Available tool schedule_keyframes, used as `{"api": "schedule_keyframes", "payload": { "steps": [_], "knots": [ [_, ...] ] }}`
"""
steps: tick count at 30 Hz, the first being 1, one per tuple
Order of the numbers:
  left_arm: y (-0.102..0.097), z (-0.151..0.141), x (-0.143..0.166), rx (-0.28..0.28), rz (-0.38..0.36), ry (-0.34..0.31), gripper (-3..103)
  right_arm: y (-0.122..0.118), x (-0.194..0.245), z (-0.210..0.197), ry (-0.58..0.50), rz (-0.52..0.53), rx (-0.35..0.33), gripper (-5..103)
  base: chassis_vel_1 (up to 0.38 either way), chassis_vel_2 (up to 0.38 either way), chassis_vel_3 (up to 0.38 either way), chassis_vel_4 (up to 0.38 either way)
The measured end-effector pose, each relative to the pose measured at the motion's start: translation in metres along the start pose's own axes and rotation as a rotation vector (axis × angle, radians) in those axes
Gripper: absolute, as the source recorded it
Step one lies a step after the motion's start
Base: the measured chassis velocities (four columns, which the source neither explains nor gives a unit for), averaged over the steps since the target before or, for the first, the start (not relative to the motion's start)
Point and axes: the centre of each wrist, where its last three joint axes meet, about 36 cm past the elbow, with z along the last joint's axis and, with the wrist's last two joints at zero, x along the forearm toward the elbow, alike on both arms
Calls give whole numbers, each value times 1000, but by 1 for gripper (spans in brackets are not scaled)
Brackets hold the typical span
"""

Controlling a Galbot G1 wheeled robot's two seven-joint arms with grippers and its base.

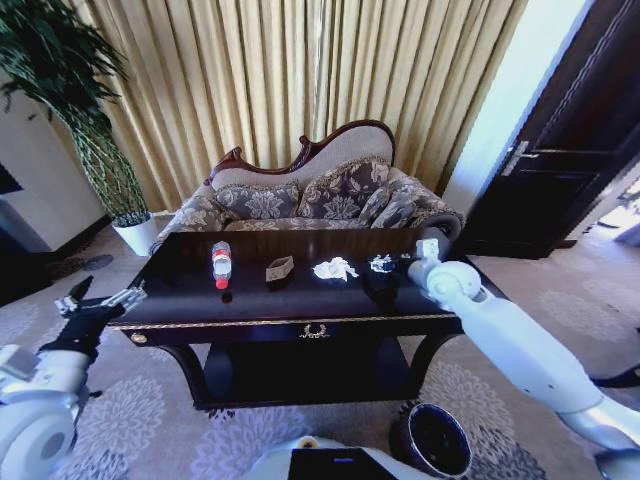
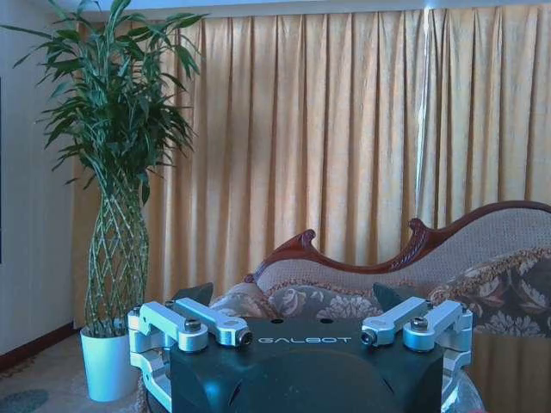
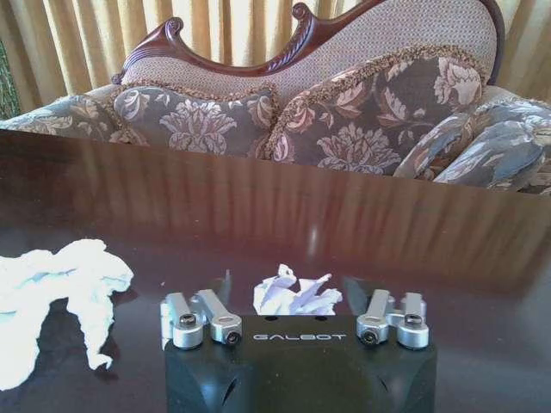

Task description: Move to the front of the table and place the trash on the table into the trash bin.

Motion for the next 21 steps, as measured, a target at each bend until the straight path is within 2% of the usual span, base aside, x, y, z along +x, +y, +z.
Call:
{"api": "schedule_keyframes", "payload": {
  "steps": [1,2,5,6,9,11,14,15,18,20,21],
  "knots": [
    [0,0,0,2,0,-1,100,-1,2,0,-4,4,1,68,0,0,0,0],
    [0,0,0,2,0,-1,100,-1,2,0,-4,4,1,68,0,0,0,0],
    [-1,0,1,7,5,-5,100,-4,7,1,-8,12,1,52,0,0,0,0],
    [-1,0,1,7,5,-5,100,-4,7,1,-8,12,1,52,0,0,0,0],
    [-1,-1,1,7,6,-9,100,-6,10,3,-8,14,-3,36,0,0,0,0],
    [-1,-1,1,6,6,-10,100,-6,10,4,-7,14,-4,36,0,0,0,0],
    [-1,-3,1,3,7,-15,100,-7,11,5,-6,15,-9,19,0,0,0,0],
    [-1,-3,1,3,7,-15,100,-7,11,5,-6,15,-9,19,0,0,0,0],
    [0,-4,1,1,10,-19,100,-7,11,6,-10,14,-13,4,0,0,0,0],
    [0,-5,1,1,11,-20,100,-7,11,6,-11,14,-14,4,0,0,0,0],
    [0,-5,1,1,12,-21,100,-7,11,6,-13,14,-15,1,0,0,0,0]
  ]
}}
